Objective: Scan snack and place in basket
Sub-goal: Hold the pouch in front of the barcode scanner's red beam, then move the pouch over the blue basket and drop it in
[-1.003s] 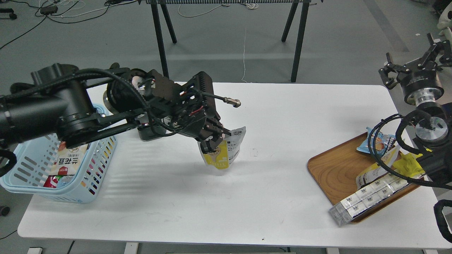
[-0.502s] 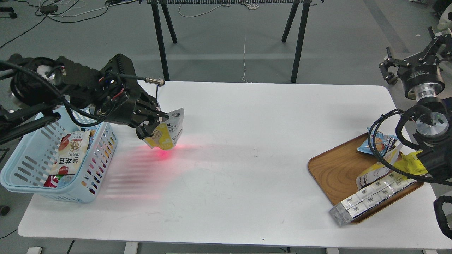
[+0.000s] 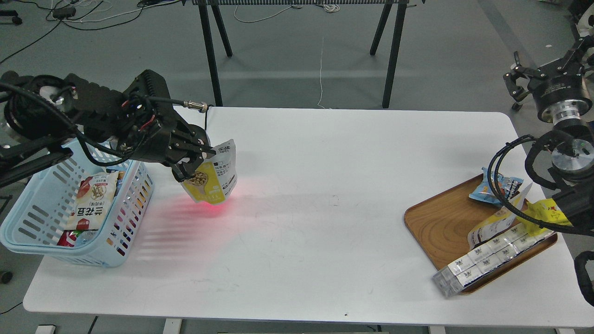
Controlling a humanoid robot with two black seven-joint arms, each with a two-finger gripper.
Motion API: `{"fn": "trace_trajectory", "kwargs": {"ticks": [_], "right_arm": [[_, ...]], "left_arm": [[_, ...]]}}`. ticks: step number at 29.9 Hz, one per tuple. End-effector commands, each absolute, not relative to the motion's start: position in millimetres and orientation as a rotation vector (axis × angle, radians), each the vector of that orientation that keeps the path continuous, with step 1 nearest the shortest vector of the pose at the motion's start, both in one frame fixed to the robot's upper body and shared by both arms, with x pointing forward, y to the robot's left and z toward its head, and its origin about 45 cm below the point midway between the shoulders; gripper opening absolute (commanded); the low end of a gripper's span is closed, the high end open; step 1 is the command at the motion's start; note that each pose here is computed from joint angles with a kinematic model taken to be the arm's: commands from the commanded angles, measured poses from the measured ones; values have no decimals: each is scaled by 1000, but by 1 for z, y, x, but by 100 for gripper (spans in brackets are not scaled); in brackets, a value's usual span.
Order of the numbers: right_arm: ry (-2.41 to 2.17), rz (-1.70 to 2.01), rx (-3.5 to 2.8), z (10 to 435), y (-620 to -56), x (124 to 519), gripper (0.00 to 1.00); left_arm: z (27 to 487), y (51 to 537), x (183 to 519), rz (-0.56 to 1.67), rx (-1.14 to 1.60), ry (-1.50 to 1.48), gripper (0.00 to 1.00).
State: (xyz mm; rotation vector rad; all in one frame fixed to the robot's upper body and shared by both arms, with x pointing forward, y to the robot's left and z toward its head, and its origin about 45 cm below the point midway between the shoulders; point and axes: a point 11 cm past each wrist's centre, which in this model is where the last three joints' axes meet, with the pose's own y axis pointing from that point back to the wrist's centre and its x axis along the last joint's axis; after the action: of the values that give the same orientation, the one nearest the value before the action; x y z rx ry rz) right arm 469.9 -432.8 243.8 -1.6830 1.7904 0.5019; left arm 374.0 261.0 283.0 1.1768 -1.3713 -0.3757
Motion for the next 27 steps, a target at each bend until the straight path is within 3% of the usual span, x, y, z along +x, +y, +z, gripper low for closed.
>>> {"fn": "trace_trajectory", "kwargs": {"ticks": [1, 27], "right_arm": [[1791, 501, -1681, 244, -434, 470, 100], [1796, 493, -1658, 245, -441, 467, 100]], "left_arm": [[284, 260, 374, -376, 1177, -1373, 0], [283, 252, 373, -384, 1148, -1395, 0]]}}
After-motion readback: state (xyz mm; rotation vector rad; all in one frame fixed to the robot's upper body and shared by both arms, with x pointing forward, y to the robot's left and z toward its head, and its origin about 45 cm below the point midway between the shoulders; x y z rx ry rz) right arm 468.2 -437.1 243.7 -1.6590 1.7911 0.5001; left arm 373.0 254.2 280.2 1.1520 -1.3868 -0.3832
